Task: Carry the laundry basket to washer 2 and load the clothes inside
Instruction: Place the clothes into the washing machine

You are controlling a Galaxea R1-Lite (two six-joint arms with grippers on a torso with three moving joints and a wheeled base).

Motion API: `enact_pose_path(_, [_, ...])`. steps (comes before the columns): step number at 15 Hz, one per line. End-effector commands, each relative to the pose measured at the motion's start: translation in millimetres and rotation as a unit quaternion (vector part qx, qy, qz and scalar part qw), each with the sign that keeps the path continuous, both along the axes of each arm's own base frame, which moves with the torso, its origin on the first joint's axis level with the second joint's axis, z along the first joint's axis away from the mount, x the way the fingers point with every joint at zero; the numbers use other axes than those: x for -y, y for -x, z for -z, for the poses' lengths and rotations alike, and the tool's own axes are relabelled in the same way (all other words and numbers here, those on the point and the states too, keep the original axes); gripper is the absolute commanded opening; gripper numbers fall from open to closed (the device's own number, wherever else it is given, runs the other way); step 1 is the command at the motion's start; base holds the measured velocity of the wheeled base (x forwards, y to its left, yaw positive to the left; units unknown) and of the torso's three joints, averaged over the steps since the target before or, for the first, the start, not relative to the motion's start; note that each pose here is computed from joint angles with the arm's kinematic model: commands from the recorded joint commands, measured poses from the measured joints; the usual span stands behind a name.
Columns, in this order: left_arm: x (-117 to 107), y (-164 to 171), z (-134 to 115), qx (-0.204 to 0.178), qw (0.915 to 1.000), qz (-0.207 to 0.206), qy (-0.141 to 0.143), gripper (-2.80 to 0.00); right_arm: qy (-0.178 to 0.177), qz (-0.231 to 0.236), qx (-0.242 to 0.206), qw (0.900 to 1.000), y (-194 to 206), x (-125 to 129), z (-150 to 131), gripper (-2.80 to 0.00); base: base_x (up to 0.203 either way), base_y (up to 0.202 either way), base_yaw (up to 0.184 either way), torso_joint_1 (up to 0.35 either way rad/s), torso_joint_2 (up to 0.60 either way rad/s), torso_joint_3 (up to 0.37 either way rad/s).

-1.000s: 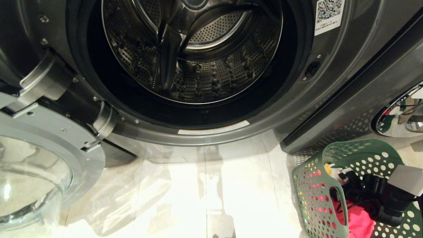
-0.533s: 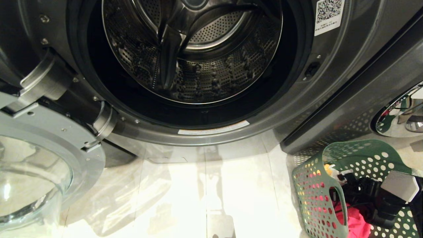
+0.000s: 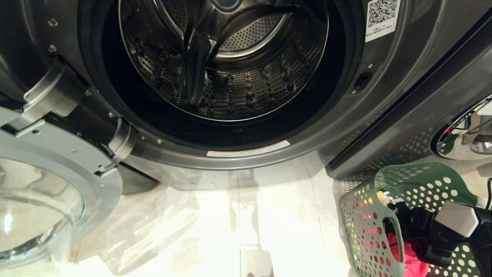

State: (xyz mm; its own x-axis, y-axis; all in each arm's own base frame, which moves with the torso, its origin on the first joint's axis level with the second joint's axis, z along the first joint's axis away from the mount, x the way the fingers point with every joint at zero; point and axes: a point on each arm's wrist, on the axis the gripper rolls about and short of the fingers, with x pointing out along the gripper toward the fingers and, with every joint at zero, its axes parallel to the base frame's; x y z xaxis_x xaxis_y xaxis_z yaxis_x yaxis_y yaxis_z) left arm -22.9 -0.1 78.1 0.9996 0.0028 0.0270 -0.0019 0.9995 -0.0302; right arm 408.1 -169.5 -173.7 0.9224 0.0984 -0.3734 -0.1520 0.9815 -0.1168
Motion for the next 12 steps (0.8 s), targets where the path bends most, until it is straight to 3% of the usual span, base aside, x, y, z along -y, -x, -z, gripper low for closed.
enact_pose_path(1, [0.0, -0.7, 2.1, -0.004, 1.0, 0.0, 0.0, -2.8, 0.003, -0.002, 0.003, 1.0, -0.6, 0.2, 3.4, -2.8, 0.0, 0.0, 0.0, 0.0, 0.0, 0.0])
enact_pose_path(7, [0.0, -0.7, 2.1, -0.004, 1.0, 0.0, 0.0, -2.8, 0.0, -0.001, 0.007, 1.0, -3.9, 0.2, 4.9, -2.8, 0.0, 0.0, 0.0, 0.0, 0.0, 0.0])
enact_pose_path(12, [0.0, -0.7, 2.1, -0.004, 1.0, 0.0, 0.0, -2.8, -0.009, 0.0, 0.014, 1.0, -2.5, -0.9, -28.3, -2.8, 0.0, 0.0, 0.0, 0.0, 0.0, 0.0])
